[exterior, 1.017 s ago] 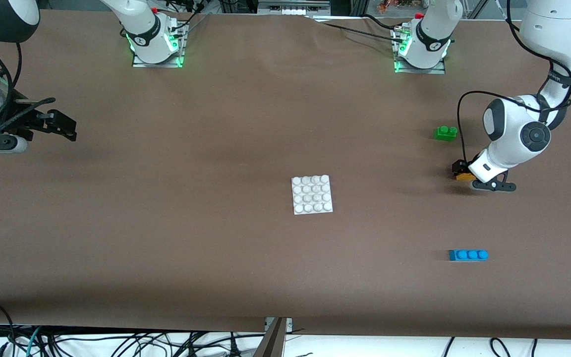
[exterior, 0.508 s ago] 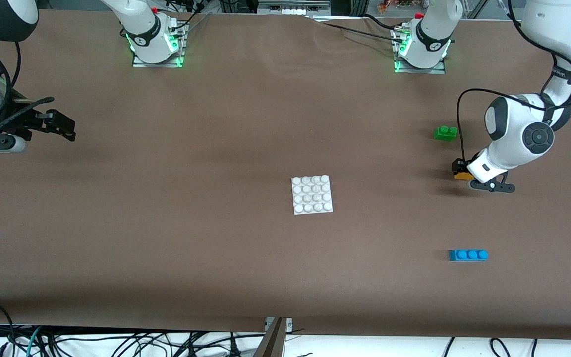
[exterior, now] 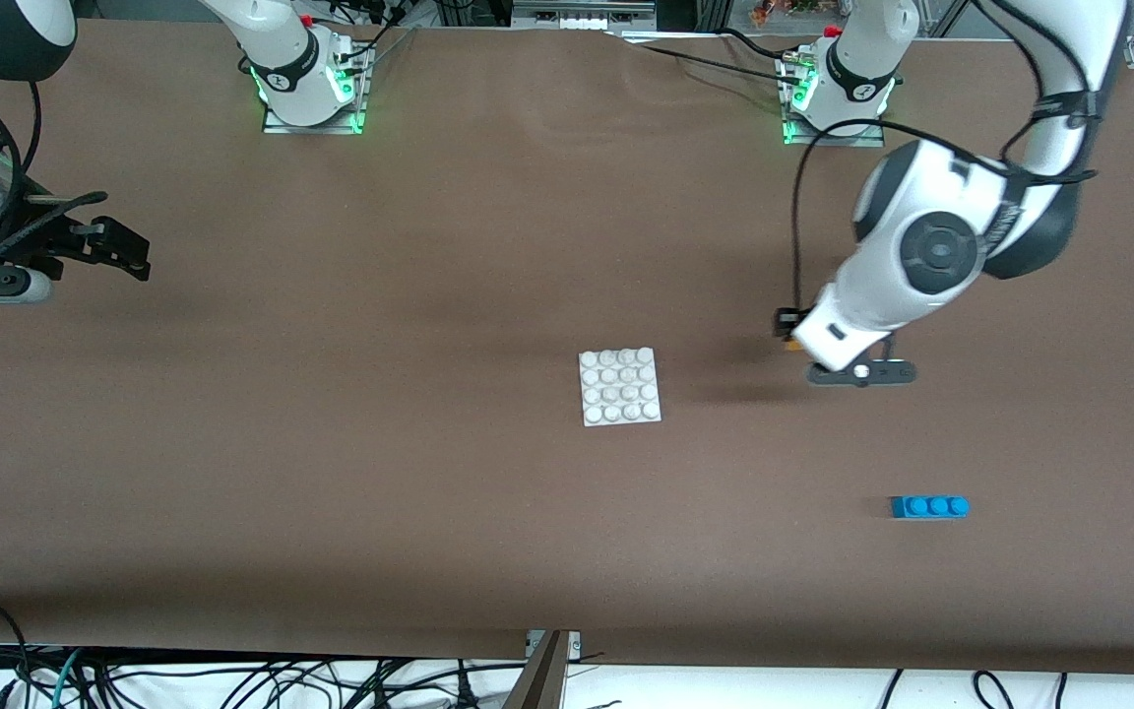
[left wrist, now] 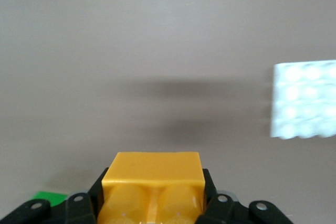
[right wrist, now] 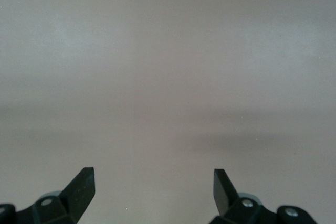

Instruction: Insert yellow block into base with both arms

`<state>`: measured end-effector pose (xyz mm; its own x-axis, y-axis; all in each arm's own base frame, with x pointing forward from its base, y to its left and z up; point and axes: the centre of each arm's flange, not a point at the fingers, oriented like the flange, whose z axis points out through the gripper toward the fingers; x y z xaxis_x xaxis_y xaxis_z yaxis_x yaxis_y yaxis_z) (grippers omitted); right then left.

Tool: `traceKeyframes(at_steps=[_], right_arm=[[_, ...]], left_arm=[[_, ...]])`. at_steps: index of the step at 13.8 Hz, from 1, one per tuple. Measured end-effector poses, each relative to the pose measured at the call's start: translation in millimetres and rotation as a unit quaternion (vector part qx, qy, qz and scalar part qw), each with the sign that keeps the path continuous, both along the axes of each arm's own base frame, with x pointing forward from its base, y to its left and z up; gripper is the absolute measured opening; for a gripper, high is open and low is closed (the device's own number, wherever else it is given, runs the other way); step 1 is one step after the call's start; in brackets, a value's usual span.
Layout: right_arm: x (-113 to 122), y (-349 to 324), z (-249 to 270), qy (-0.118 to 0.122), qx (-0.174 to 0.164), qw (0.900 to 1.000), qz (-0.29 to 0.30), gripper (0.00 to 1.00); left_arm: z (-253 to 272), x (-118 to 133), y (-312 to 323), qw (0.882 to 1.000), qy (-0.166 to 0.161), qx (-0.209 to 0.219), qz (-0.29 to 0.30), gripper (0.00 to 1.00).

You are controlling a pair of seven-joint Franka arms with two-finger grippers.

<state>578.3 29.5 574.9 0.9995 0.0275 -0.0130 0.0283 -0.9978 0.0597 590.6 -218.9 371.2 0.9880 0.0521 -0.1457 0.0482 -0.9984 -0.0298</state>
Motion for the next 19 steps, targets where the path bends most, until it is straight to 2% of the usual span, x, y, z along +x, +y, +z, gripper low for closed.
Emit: traceKeyframes(at_steps=[5, 8, 12, 19], right_arm=[[0.1, 0.1, 0.3, 0.000, 0.000, 1.000, 0.000, 1.00], [0.1, 0.1, 0.4, 0.000, 0.000, 1.000, 0.000, 1.00], [0.1, 0.1, 0.6, -0.001, 0.000, 1.000, 0.000, 1.00], [0.1, 0.1, 0.6, -0.001, 0.000, 1.000, 0.000, 1.00]], left_arm=[[-42.4, 11.1, -114.7, 0.999, 0.012, -0.019, 0.049, 0.68], [-82.0, 8.6, -167.6, 0.998, 0.014, -0.033, 0.047, 0.68], [-119.7, 9.2, -189.7, 0.998, 0.001, -0.052, 0.042, 0.68], [-159.3, -7.8, -207.9, 1.000, -0.006, -0.016, -0.004, 0.68]])
